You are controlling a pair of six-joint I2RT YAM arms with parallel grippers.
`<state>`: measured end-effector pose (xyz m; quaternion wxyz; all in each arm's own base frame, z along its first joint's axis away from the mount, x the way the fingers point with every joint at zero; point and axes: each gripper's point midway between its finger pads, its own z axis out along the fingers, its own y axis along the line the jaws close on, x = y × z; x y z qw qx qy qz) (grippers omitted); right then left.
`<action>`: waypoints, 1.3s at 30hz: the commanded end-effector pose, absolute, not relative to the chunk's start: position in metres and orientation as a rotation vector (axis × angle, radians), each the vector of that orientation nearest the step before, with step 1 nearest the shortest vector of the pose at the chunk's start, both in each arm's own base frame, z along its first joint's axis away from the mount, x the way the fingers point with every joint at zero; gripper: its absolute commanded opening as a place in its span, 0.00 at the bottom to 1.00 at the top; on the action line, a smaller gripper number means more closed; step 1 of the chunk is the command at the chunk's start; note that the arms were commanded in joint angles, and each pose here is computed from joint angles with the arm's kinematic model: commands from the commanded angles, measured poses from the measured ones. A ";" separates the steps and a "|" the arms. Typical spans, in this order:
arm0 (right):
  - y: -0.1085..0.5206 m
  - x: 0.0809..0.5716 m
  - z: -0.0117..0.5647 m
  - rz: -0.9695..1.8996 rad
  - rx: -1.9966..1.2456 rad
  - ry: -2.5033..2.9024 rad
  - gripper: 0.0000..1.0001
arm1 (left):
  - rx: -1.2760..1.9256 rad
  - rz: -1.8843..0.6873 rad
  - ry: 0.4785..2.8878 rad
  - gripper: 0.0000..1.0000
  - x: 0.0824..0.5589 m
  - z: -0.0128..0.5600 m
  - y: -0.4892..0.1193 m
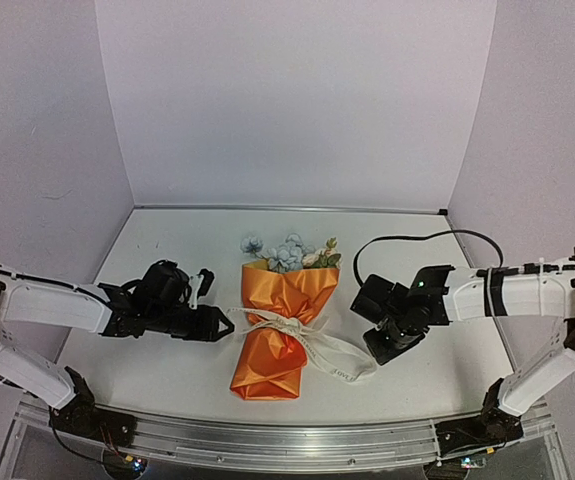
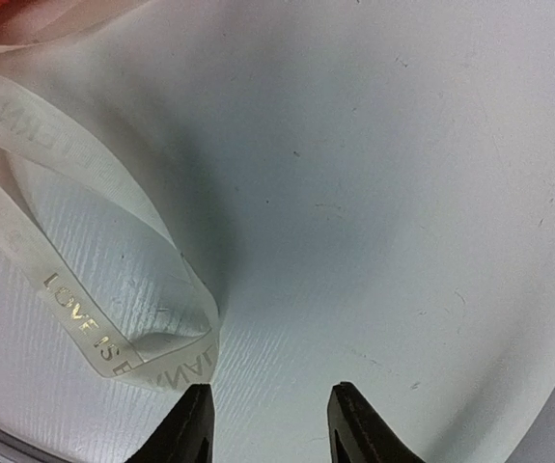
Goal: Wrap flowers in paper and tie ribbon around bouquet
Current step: Adjust the half-tied ribbon on the folded bouquet.
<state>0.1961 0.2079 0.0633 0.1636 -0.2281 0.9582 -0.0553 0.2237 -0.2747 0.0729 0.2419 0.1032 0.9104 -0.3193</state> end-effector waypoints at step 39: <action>0.231 0.211 0.082 -0.077 -0.714 2.721 0.38 | 0.663 -0.851 2.273 0.63 0.286 0.164 -0.336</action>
